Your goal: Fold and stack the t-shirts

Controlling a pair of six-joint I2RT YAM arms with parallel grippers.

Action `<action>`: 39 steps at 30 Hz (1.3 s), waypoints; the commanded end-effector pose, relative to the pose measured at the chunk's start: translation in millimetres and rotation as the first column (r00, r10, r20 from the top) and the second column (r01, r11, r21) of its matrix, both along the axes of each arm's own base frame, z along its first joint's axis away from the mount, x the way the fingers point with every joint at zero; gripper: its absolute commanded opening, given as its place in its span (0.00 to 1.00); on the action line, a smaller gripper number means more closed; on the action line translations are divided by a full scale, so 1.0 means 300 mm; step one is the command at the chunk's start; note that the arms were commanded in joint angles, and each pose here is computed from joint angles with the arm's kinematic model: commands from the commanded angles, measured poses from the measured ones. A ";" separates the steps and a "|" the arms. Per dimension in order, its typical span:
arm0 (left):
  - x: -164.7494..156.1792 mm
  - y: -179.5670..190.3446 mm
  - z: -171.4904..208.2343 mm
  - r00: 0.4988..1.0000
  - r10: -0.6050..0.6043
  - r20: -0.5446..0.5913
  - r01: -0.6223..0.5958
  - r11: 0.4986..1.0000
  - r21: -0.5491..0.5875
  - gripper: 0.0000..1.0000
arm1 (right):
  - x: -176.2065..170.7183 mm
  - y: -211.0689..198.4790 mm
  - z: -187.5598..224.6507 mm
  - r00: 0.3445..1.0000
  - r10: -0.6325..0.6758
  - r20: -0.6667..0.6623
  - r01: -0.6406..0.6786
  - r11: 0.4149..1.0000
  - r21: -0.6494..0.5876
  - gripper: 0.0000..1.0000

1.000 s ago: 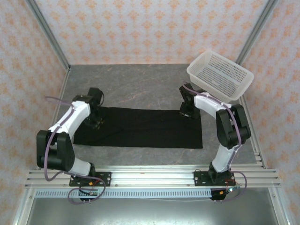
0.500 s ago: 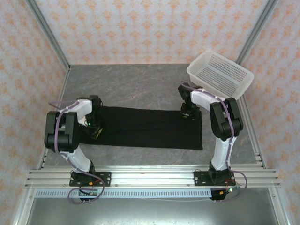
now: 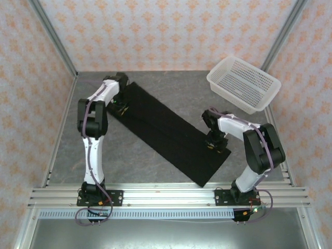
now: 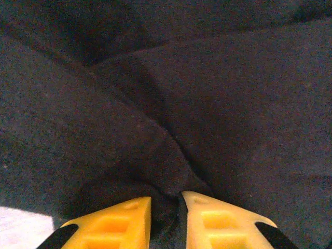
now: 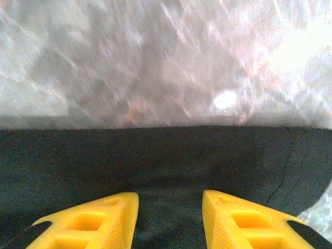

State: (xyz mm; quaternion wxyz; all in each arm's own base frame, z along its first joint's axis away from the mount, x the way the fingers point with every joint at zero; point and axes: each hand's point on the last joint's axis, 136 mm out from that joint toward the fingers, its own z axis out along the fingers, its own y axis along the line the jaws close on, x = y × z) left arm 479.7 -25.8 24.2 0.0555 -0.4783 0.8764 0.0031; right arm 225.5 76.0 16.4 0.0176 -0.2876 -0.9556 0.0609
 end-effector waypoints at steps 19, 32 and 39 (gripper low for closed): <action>0.710 -0.550 0.159 0.727 0.064 0.683 0.242 0.908 -0.342 0.52 | -0.099 0.395 -0.018 0.968 -0.238 -0.076 0.249 0.905 0.345 0.47; 0.062 -0.543 0.446 0.818 -0.373 0.439 0.486 0.855 -0.179 0.60 | -0.061 0.152 0.249 0.972 -0.106 0.211 0.050 0.966 0.254 0.63; -0.696 -0.614 0.238 0.770 -0.626 0.123 0.617 0.681 -0.395 0.56 | -0.093 0.091 0.236 0.972 0.065 0.225 -0.128 0.952 0.278 0.62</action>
